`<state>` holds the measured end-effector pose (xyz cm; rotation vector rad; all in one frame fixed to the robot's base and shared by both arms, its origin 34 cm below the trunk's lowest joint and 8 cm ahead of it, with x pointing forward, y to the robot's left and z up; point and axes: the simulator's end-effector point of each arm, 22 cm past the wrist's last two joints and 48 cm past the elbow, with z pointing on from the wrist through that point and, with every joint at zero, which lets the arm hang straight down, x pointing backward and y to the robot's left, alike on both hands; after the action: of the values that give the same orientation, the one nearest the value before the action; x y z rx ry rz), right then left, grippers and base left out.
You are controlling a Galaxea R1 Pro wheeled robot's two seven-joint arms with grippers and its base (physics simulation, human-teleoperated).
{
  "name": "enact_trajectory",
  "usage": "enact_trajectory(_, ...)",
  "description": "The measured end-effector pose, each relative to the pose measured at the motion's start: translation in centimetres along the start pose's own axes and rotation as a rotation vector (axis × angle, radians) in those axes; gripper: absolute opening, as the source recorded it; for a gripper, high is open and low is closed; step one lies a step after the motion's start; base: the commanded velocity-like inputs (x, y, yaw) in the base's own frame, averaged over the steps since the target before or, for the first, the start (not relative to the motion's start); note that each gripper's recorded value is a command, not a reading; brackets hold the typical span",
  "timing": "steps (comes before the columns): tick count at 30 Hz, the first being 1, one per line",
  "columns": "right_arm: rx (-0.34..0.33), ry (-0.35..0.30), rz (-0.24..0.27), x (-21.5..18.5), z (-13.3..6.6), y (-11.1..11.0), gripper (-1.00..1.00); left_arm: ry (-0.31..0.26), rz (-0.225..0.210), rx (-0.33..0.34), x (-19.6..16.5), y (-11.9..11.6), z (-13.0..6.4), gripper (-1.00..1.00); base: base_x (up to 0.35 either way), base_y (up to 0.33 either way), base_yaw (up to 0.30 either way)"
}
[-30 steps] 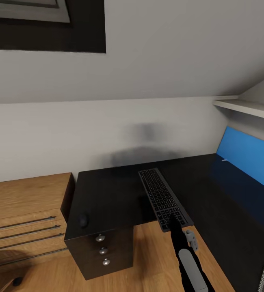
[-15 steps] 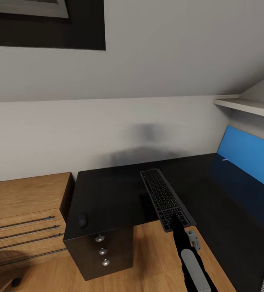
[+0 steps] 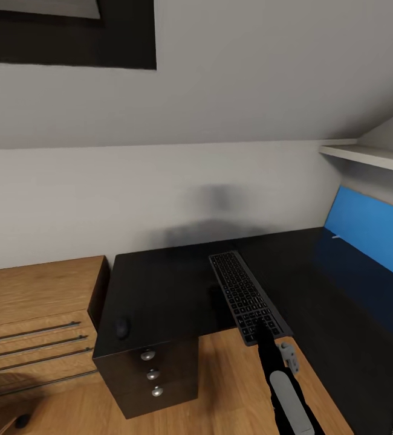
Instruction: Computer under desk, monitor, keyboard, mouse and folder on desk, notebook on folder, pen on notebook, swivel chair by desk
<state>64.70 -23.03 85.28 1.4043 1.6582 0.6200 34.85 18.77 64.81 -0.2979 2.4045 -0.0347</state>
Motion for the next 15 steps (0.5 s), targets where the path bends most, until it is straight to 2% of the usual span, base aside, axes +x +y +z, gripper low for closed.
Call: enact_trajectory(15, -0.002, 0.0, -0.001, 0.5, 1.1, -0.8, -1.0, -0.001, 0.001, -0.001, 0.6, 0.1, 1.4, 1.0, 0.0, 0.0, 0.0)
